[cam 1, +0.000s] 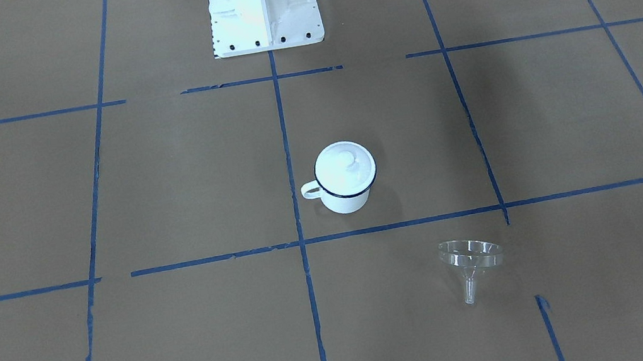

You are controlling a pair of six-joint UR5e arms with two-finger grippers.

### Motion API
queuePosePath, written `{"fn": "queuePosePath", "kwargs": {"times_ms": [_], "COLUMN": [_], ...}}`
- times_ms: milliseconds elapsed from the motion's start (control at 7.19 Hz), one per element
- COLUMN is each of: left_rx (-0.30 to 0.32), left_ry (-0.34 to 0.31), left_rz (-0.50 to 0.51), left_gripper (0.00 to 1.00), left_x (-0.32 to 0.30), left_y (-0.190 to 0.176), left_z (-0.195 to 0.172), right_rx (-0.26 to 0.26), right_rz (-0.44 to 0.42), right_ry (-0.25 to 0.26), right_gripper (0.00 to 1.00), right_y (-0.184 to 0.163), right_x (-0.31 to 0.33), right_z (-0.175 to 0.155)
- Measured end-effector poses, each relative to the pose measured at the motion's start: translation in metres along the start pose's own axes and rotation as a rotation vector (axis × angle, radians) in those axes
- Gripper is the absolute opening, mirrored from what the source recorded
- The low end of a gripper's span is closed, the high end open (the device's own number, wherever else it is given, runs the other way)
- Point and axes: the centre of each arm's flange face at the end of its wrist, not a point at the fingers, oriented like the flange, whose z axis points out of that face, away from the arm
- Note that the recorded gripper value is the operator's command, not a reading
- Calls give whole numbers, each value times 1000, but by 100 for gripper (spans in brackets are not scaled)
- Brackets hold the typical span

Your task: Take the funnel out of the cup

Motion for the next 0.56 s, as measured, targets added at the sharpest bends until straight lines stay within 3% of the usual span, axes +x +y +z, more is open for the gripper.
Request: {"fn": "queuePosePath", "kwargs": {"times_ms": [556], "left_rx": [3], "left_ry": [23], "left_rz": [-13], "left_gripper": [100], "left_x": [-1], "left_y": [10], "left_z": [2], "right_rx": [0], "right_rz": [0], "right_ry": [0], "right_gripper": [100], "right_y": [0], "right_x": [0], "right_z": [0]}}
